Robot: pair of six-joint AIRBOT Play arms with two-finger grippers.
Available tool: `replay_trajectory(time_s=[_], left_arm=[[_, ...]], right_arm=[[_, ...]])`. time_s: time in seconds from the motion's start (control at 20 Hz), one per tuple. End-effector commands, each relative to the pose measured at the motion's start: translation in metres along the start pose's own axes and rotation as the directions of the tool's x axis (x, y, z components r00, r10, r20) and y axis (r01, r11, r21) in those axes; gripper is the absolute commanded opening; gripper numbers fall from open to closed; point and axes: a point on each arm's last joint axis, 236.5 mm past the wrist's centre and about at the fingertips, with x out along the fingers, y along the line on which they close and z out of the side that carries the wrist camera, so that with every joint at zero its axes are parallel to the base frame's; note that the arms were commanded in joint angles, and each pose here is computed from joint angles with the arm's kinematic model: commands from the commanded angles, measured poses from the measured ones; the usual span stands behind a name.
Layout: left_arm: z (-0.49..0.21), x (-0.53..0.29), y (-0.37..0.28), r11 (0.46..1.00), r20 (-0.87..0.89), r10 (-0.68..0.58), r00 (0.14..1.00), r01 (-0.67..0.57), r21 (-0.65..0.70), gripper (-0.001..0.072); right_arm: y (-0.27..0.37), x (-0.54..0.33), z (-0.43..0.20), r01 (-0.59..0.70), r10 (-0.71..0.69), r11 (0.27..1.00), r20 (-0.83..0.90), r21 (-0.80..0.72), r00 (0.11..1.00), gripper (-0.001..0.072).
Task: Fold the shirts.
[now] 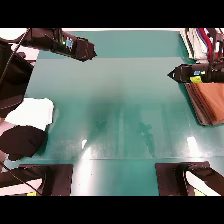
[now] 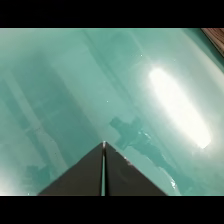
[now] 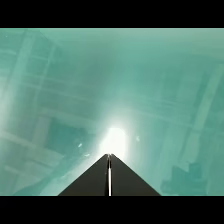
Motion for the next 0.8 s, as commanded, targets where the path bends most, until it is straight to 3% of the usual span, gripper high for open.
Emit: replay_trajectory(time_s=[0.0,0.55,0.65,0.75], left_arm=[[0.0,0.0,0.0,1.0,0.0,0.0,1.0,0.0,0.0,0.0031],[0.012,0.0,0.0,1.0,0.05,-0.001,0.999,0.001,-0.004,0.0031],[0.019,-0.007,0.012,0.999,0.077,0.038,0.996,-0.039,0.014,0.0031],[0.006,-0.038,0.055,0.982,0.028,0.185,0.982,-0.186,0.022,0.0031]], right_arm=[[0.001,0.0,0.001,0.0,0.0,1.0,0.003,-0.003,1.0,0.0022],[0.001,0.0,0.0,-0.001,0.001,1.0,-0.002,-0.003,1.0,0.0022],[0.003,-0.004,0.0,-0.001,0.001,1.0,0.007,-0.008,1.0,0.0022],[0.005,-0.011,0.004,-0.001,0.002,1.0,0.033,-0.016,0.999,0.0022]])
